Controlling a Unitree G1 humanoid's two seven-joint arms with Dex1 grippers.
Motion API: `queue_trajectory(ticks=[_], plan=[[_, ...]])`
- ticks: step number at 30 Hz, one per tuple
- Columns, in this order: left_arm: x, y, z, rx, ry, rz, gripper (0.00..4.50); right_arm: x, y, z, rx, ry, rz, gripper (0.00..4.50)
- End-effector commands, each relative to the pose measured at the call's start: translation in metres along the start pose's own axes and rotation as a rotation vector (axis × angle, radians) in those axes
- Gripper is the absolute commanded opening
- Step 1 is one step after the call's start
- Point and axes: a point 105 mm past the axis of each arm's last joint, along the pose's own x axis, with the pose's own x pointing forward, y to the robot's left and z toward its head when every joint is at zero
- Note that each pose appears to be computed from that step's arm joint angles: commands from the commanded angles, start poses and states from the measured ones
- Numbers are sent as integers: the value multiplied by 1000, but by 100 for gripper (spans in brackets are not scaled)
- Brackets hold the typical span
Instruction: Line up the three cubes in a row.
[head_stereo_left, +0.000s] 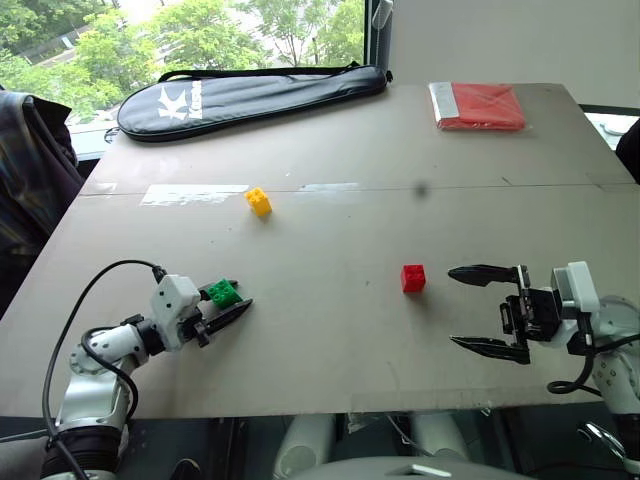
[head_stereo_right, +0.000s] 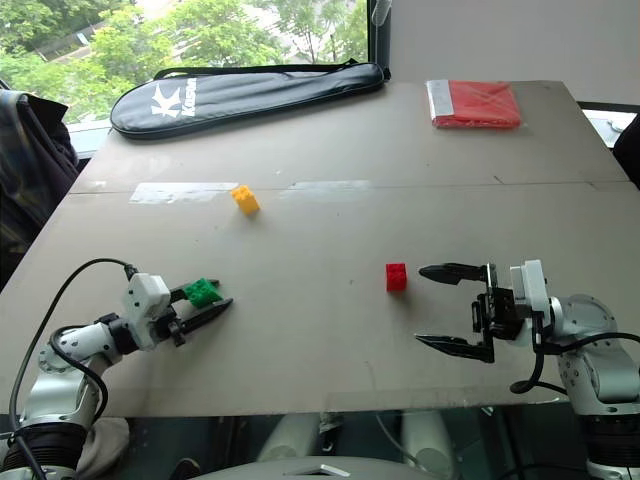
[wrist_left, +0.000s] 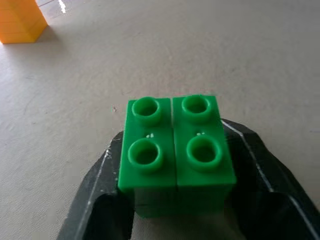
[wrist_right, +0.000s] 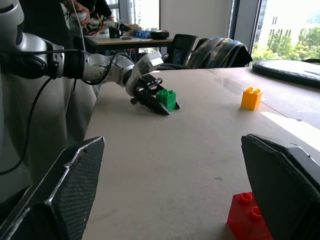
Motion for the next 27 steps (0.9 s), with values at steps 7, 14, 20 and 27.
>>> queue_trajectory(ticks=[7,14,20,27], plan=[[25,-6,22,41,-12,-142,135,-2,-1,2,-21,-10,-31,450],[97,-47,69,110,-78,-432,135,-18,-9,-2,-14,7,-144,450],[143,-69,87,197,-100,-561,135,-30,-12,-7,-19,50,-229,450],[166,-80,88,254,-67,-654,135,-32,-11,-8,-33,48,-276,450]])
